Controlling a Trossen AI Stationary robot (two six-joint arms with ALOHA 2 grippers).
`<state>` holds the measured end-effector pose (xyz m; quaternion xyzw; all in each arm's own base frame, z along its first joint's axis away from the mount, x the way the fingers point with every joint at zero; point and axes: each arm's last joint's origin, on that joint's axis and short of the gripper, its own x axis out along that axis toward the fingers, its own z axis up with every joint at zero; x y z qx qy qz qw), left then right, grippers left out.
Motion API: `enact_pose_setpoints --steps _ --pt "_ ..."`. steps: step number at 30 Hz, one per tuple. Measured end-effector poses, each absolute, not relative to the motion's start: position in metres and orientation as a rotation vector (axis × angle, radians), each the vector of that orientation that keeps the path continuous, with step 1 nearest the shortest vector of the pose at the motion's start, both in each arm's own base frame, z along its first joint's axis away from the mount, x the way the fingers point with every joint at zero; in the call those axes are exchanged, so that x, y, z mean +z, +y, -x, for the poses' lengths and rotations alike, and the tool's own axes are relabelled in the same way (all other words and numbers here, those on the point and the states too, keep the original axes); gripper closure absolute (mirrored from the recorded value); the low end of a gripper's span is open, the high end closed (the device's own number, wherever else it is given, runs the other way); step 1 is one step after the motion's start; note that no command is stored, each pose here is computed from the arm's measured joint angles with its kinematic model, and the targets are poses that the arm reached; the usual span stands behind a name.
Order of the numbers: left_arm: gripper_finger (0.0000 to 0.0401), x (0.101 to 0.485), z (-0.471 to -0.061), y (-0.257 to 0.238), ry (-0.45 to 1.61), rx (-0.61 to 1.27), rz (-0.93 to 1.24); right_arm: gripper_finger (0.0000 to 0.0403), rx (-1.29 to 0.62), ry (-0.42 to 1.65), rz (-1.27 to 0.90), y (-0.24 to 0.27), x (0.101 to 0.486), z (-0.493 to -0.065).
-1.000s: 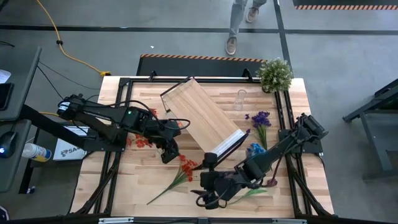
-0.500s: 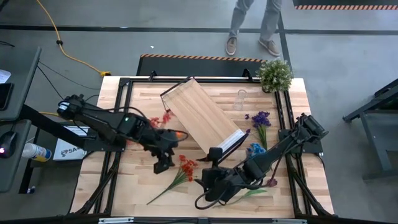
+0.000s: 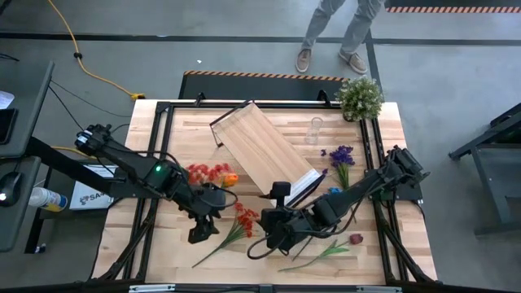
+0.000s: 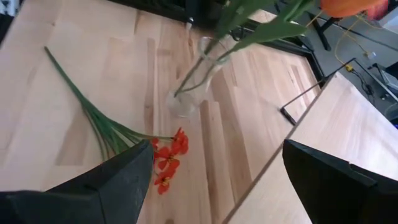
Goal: Pick and place flowers into a vace then onto a shelf
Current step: Put the red flowers into the bottom transparent vase
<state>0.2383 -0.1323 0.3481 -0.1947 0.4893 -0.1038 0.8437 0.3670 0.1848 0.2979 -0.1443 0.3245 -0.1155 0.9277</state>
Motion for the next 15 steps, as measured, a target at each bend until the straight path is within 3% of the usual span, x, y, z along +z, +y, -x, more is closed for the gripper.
enact_pose_setpoints --steps 15 --pt "0.0119 0.3486 -0.2373 -0.1356 1.025 -0.23 0.405 0.0059 -0.224 0.678 0.316 0.1797 0.2977 -0.3696"
